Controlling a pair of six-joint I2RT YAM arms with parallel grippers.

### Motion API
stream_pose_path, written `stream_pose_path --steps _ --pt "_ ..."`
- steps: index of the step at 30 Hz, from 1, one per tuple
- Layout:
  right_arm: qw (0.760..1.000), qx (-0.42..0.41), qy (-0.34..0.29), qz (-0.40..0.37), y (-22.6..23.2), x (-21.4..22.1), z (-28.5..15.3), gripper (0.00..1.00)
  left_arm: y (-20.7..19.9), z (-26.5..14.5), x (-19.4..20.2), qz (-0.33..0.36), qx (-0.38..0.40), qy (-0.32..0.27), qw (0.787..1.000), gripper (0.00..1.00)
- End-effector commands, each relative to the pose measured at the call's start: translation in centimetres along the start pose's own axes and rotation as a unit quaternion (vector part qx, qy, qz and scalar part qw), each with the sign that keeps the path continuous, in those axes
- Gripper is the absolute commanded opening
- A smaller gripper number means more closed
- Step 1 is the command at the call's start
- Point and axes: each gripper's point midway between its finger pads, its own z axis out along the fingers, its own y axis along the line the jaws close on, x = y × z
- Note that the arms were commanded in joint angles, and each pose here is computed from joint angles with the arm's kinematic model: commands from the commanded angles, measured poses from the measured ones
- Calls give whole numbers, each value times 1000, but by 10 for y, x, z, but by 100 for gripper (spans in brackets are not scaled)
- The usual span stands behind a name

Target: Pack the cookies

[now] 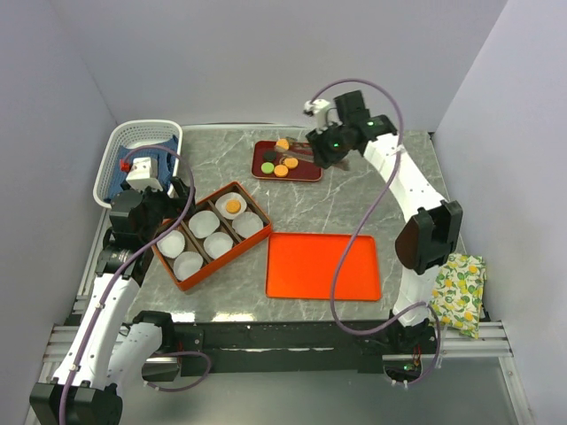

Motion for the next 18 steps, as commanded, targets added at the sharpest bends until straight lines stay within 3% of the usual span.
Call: stream_pose_path --steps 1,18 --pt "999 9 -1 39 -34 13 5 51 -2 -1 -12 6 5 -21 1000 96" --pt "996 0 59 74 -70 53 59 51 -2 0 -11 7 5 -18 1000 96"
